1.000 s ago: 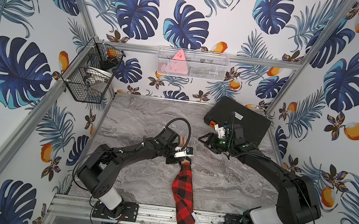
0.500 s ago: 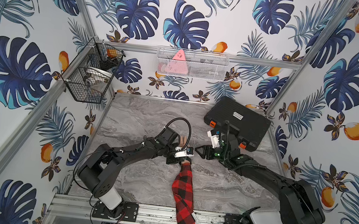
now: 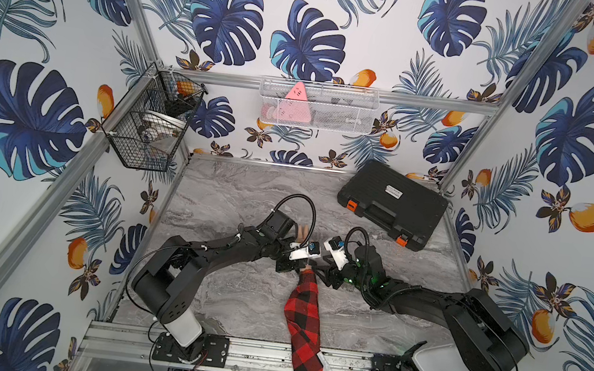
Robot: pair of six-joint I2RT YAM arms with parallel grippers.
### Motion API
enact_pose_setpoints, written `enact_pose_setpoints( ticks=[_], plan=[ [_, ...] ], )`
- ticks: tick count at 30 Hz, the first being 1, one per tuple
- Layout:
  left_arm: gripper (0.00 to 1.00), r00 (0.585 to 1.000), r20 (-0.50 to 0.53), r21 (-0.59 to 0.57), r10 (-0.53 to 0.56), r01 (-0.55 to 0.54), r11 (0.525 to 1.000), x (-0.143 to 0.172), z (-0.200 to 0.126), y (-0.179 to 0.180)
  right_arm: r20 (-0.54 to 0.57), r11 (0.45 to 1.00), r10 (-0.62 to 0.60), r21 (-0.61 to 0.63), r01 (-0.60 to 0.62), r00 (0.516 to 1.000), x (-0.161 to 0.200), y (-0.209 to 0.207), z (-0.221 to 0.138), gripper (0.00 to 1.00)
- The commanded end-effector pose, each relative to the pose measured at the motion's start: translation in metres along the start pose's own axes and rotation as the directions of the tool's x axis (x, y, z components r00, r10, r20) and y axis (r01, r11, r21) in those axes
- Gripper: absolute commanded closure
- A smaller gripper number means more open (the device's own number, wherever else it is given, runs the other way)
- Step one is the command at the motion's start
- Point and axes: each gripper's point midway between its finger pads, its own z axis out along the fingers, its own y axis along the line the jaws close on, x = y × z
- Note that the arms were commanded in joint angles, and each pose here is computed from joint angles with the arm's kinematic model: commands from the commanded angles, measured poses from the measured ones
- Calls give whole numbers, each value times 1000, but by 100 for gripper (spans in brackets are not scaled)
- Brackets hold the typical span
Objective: Take off the watch
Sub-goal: Untie the watch from the hand.
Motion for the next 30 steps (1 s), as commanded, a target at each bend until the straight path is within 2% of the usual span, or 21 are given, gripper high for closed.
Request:
enact_pose_setpoints(
  ticks=[1, 9, 16, 19, 26, 30],
  plan=[
    [85, 999, 13, 51, -36, 35, 998, -2, 0, -8, 76, 994, -105, -21, 107, 992, -15, 6, 4, 39],
    [86, 999, 9, 62, -43, 43, 997, -2, 0, -9, 81, 986, -155, -44, 159, 985, -18, 13, 20, 46],
    [86, 999, 17, 57, -43, 42, 997, -4, 0, -8, 95, 978, -181, -87, 190, 979, -17, 21, 23, 59],
    [87, 998, 33, 43, -44, 42, 998, -6, 0, -6, 108, 973, -193, -107, 204, 975, -17, 26, 21, 61],
    [88, 997, 65, 36, -45, 43, 998, -9, 1, -5, 128, 979, -188, -50, 196, 974, -15, 18, 19, 68],
    [88, 997, 55, 33, -47, 45, 998, -7, 2, -5, 143, 984, -179, 11, 180, 973, -16, 9, 13, 76]
  ],
)
